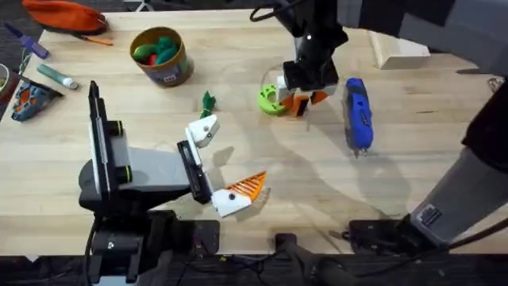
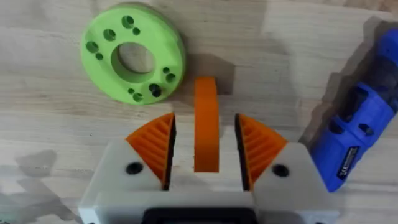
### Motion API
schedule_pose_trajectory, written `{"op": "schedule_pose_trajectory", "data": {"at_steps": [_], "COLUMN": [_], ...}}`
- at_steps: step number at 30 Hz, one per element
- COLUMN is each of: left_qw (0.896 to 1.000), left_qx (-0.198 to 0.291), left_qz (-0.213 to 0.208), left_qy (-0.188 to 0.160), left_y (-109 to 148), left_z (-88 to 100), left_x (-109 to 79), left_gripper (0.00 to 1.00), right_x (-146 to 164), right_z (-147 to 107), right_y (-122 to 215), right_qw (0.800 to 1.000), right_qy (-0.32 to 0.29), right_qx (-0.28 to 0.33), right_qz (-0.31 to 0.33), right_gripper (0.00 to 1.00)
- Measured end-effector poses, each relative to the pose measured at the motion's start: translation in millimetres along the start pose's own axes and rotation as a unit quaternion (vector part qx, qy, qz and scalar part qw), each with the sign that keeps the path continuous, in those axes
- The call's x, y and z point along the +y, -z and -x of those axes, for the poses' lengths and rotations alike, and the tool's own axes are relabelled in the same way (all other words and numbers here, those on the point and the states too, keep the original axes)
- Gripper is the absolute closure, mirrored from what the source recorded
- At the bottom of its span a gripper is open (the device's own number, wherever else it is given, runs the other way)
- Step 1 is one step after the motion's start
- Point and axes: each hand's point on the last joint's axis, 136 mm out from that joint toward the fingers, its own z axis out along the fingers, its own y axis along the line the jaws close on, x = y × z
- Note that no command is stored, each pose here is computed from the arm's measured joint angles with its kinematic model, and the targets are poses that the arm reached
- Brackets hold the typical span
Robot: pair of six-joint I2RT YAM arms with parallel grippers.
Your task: Pick up the gripper from the table and insert it into the empty holder that is missing its gripper. Then pick up a screw, insert it into the mounting hole, and use the screwdriver to tighten it. Finally, clean up the table by picking up the vegetable and placing it into the bucket.
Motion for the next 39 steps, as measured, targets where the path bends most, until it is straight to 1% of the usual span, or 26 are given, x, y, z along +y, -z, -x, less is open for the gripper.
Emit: {"op": "schedule_pose_trajectory", "data": {"at_steps": [3,11,22,34,37,38,39], "left_qw": [1.0,1.0,1.0,1.0,1.0,1.0,1.0], "left_qx": [0.0,0.0,0.0,0.0,0.0,0.0,0.0], "left_qz": [0.0,0.0,0.0,0.0,0.0,0.0,0.0], "left_qy": [0.0,0.0,0.0,0.0,0.0,0.0,0.0], "left_y": [0.0,0.0,0.0,0.0,0.0,0.0,0.0], "left_z": [0.0,0.0,-0.1,0.0,0.0,0.0,0.0], "left_x": [0.0,0.0,0.0,0.0,0.0,0.0,0.0], "left_gripper": [0.015,0.016,0.015,0.015,0.014,0.016,0.015], "right_x": [-1.2,-1.5,-1.5,-1.1,-0.8,-0.9,-0.9], "right_z": [-1.9,-1.9,-1.9,-1.1,-0.7,-0.7,-0.7], "right_y": [0.0,0.0,0.0,0.1,0.1,0.1,0.1], "right_qw": [1.0,1.0,1.0,1.0,1.0,1.0,1.0], "right_qy": [0.0,-0.001,-0.006,-0.008,-0.009,-0.009,-0.01], "right_qx": [0.004,0.004,0.004,0.003,0.002,0.002,0.002], "right_qz": [-0.002,-0.002,-0.002,-0.001,-0.001,-0.001,-0.001], "right_gripper": [0.512,0.613,0.718,0.872,0.967,0.987,0.984]}}
